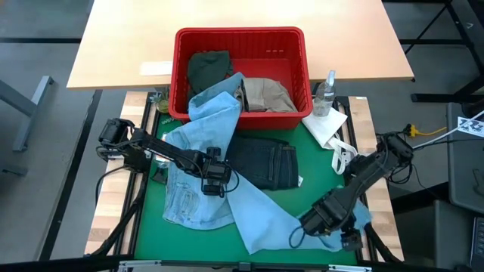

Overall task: Fold laundry
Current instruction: Fold the light blue jeans

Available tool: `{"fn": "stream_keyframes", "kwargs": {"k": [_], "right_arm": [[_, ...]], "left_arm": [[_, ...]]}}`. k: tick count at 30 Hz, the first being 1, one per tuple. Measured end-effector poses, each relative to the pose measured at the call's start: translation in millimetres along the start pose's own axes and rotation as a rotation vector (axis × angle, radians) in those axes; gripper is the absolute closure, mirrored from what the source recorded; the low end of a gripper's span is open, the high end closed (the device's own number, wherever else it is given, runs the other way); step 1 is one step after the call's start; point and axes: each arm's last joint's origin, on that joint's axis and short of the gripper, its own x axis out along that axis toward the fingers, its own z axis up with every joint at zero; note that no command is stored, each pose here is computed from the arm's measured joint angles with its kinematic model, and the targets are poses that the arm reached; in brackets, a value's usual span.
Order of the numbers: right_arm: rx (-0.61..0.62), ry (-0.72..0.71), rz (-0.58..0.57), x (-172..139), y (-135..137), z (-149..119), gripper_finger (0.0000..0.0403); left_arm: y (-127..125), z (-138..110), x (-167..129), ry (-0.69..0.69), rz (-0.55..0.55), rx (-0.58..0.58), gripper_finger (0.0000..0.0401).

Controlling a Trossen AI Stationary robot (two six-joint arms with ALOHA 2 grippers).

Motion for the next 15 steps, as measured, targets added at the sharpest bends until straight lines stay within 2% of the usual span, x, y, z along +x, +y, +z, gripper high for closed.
{"fn": "stream_keyframes", "kwargs": {"k": [5,10,15], "right_arm": [[-0.098,0.050,-0.074,19,13,-11,0.0189],[-0.217,-0.010,-0.253,39,25,-16,0.0189],[-0.249,-0.037,-0.401,51,28,-23,0.0189]], "left_arm": [[0,0,0,-0.002,0.000,-0.001,0.0373],[0,1,0,-0.011,-0.001,-0.004,0.0373],[0,2,0,-0.018,-0.002,-0.007,0.0374]]}}
